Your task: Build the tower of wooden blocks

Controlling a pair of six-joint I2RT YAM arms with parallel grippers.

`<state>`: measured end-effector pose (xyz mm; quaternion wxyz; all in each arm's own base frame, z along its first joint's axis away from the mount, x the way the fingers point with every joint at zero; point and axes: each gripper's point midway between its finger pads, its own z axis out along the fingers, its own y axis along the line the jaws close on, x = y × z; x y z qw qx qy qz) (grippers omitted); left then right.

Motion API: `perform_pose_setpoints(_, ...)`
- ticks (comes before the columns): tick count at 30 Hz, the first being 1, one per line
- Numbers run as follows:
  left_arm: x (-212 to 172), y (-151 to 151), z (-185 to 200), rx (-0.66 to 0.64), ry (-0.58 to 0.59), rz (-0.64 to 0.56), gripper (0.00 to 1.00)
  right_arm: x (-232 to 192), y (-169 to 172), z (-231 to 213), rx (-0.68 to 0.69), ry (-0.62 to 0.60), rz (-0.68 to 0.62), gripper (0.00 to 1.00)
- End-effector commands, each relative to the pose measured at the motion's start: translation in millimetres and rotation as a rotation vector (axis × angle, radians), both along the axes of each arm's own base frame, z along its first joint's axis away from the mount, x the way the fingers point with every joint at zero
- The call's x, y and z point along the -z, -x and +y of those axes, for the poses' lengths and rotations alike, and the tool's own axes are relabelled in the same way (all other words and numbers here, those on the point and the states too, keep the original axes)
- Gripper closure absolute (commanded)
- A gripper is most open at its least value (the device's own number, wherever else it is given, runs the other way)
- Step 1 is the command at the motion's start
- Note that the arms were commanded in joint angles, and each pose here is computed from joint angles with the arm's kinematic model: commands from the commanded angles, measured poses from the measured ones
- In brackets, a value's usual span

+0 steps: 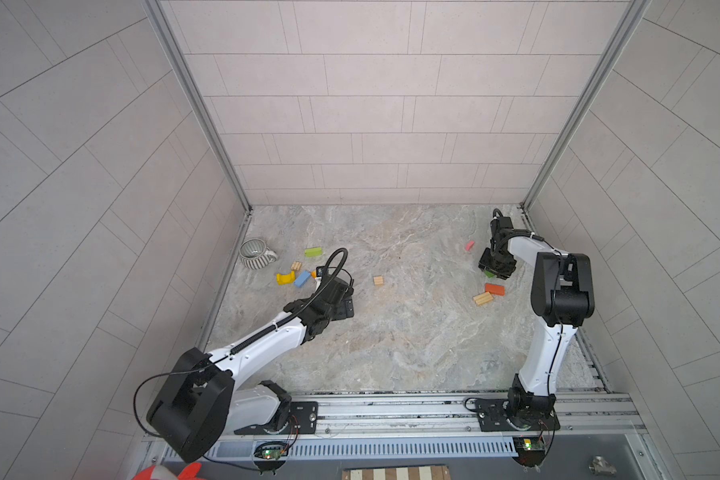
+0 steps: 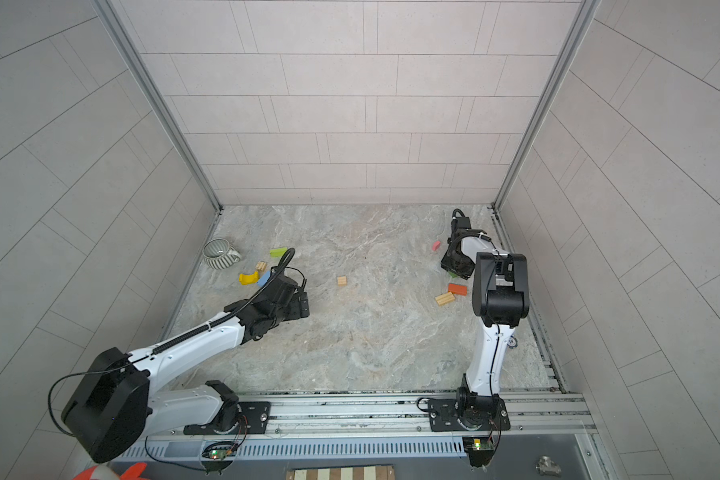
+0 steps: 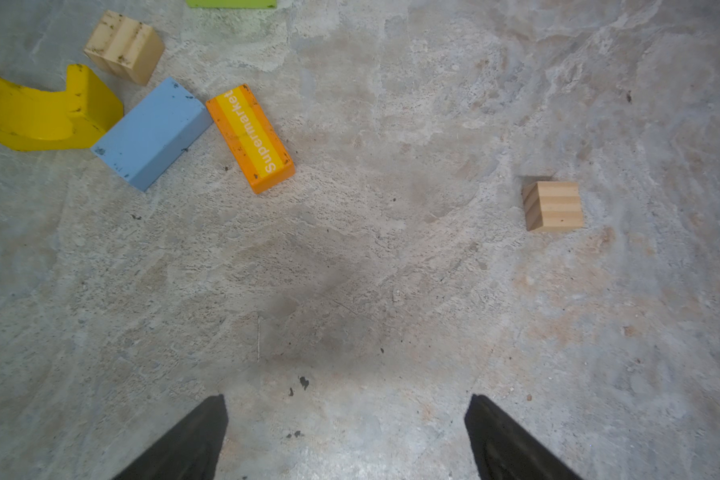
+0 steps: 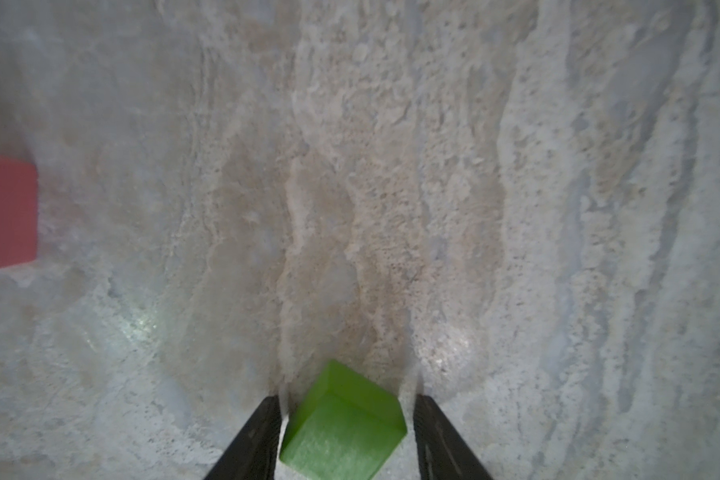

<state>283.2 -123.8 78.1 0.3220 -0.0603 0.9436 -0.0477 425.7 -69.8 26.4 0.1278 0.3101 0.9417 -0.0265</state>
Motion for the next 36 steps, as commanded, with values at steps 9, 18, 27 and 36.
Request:
perform_pose_setpoints(9,1,3,5,-0.006,-0.016,-0.007,0.05,4,6,2,0.013,0.006,0.045,0.68)
perform_pose_setpoints(18,0,4,7,-0.010,-0.014,-0.014,0.05,-11,5,9,-0.037,0.029,0.032,0.75)
perform_pose_setpoints(27,0,6,13,-0.026,-0.033,-0.021,0.05,-48,6,41,-0.161,0.045,-0.004,0.78)
perform_pose_setpoints(36,-10,11,23,-0.063,-0.029,-0.051,0.05,-80,7,123,-0.410,-0.027,-0.087,0.79)
